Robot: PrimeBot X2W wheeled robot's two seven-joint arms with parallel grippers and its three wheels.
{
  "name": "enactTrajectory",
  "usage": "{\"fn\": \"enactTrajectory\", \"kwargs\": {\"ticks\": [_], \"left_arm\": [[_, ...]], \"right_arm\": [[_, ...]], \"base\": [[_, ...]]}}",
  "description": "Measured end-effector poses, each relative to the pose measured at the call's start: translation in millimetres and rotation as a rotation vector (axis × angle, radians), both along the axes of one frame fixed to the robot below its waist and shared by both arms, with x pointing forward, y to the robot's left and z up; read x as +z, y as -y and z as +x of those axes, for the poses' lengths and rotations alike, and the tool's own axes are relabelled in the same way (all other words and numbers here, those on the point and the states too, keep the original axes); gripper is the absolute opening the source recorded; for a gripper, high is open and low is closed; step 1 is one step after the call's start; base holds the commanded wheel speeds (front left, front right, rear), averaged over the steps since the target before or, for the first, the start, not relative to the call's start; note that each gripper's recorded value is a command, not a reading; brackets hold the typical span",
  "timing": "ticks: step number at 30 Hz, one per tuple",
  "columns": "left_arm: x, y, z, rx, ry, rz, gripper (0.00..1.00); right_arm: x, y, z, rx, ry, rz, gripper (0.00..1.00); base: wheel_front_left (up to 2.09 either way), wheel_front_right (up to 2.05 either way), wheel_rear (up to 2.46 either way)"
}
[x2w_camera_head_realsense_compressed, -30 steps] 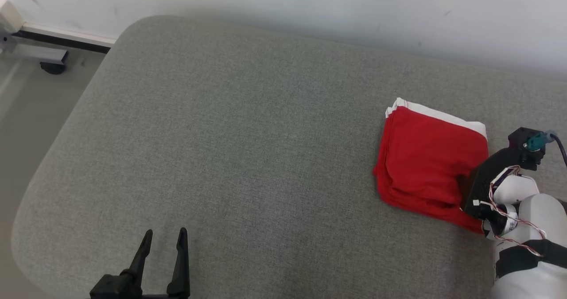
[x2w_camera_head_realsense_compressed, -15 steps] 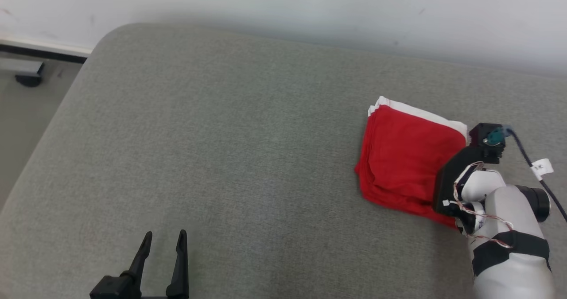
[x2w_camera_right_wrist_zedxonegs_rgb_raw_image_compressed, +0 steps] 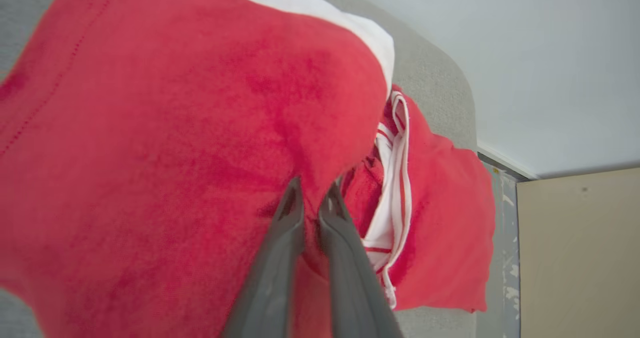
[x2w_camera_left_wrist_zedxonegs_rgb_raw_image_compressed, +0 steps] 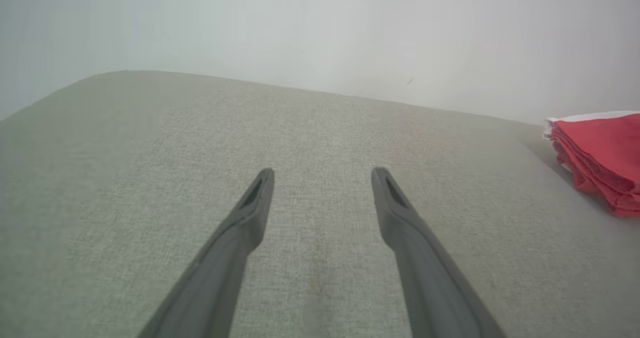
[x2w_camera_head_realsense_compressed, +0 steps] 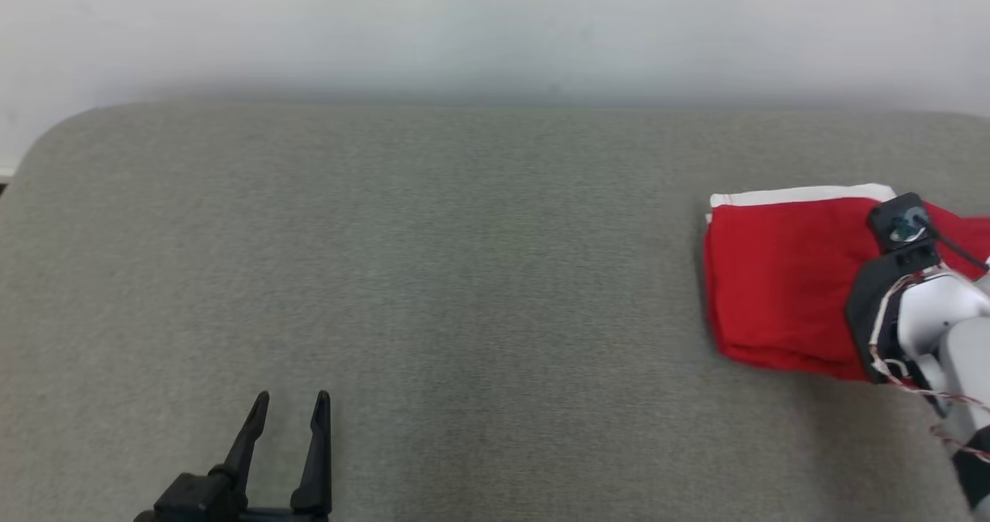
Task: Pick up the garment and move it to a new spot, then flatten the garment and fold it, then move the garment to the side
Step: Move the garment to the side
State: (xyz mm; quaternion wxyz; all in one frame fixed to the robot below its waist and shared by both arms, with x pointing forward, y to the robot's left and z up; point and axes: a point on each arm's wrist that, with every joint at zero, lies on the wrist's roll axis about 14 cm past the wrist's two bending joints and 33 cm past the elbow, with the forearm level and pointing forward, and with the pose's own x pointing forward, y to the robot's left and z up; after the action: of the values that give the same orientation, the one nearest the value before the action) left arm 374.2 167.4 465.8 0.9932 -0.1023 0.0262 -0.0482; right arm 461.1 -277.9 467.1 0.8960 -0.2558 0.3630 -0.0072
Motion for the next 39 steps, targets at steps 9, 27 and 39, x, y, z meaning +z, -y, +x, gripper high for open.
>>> {"fn": "enactTrajectory", "kwargs": {"ticks": [9, 27, 39], "left_arm": [[-4.2, 32.8, 30.8, -0.121, -0.008, 0.011, 1.0], [-40.8, 30.9, 48.1, -0.15, -0.109, 0.037, 1.0], [-28.9, 28.8, 53.0, -0.135, -0.059, 0.053, 1.0]], "right_arm": [[36.9, 76.8, 5.1, -0.046, 0.08, -0.135, 0.0], [-5.7, 143.8, 9.3, -0.29, 0.045, -0.13, 0.0], [13.2, 146.9, 18.0, -0.257, 0.182, -0.192, 1.0]], "base": [[0.0, 0.0, 0.0], [0.0, 0.0, 0.0], [0.0, 0.0, 0.0]]}}
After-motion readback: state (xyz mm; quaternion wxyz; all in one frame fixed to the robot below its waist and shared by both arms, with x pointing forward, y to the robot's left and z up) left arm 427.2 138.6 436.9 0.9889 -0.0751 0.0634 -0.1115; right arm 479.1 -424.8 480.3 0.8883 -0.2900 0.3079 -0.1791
